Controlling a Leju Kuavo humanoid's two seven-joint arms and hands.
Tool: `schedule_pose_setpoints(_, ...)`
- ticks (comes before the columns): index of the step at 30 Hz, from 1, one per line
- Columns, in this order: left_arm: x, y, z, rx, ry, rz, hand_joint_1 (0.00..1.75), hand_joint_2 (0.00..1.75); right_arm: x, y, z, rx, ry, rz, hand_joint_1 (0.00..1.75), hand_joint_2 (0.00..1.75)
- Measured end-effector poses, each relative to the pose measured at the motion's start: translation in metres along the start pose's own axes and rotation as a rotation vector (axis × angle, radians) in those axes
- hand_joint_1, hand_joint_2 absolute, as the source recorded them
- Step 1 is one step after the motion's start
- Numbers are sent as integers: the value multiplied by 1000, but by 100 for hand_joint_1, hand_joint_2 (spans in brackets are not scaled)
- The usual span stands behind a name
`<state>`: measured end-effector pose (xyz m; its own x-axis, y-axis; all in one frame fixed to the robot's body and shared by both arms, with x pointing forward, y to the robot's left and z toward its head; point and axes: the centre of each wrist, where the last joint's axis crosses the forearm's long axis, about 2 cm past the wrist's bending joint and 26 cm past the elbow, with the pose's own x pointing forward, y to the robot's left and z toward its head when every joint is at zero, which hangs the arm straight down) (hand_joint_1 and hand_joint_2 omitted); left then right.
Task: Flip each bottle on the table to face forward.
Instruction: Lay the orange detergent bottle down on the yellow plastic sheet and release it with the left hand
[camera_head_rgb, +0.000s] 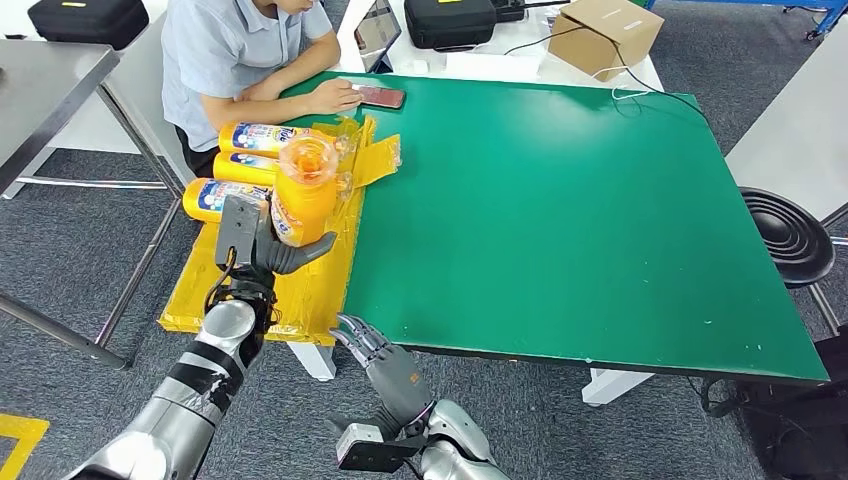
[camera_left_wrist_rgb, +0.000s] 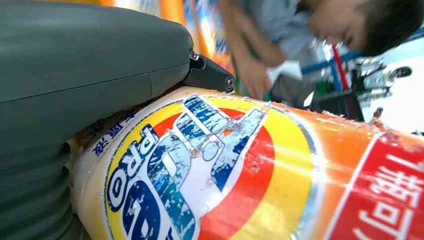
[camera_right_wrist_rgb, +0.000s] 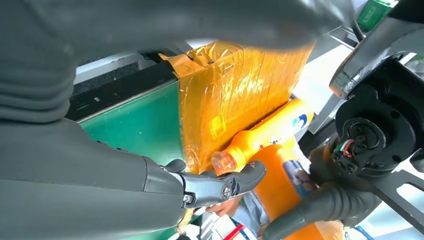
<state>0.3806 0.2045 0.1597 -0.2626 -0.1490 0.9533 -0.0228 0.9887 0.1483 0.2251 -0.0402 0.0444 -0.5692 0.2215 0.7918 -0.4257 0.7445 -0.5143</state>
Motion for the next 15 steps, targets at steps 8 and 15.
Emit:
schedule_pose_setpoints(8, 1, 17, -39, -71, -39, -589, 175, 175, 3, 2, -5, 55, -12, -46, 0, 0)
schedule_pose_setpoints(15, -9, 25, -53, -182, 85, -806, 175, 175, 5, 1, -10, 86, -28, -60, 0, 0)
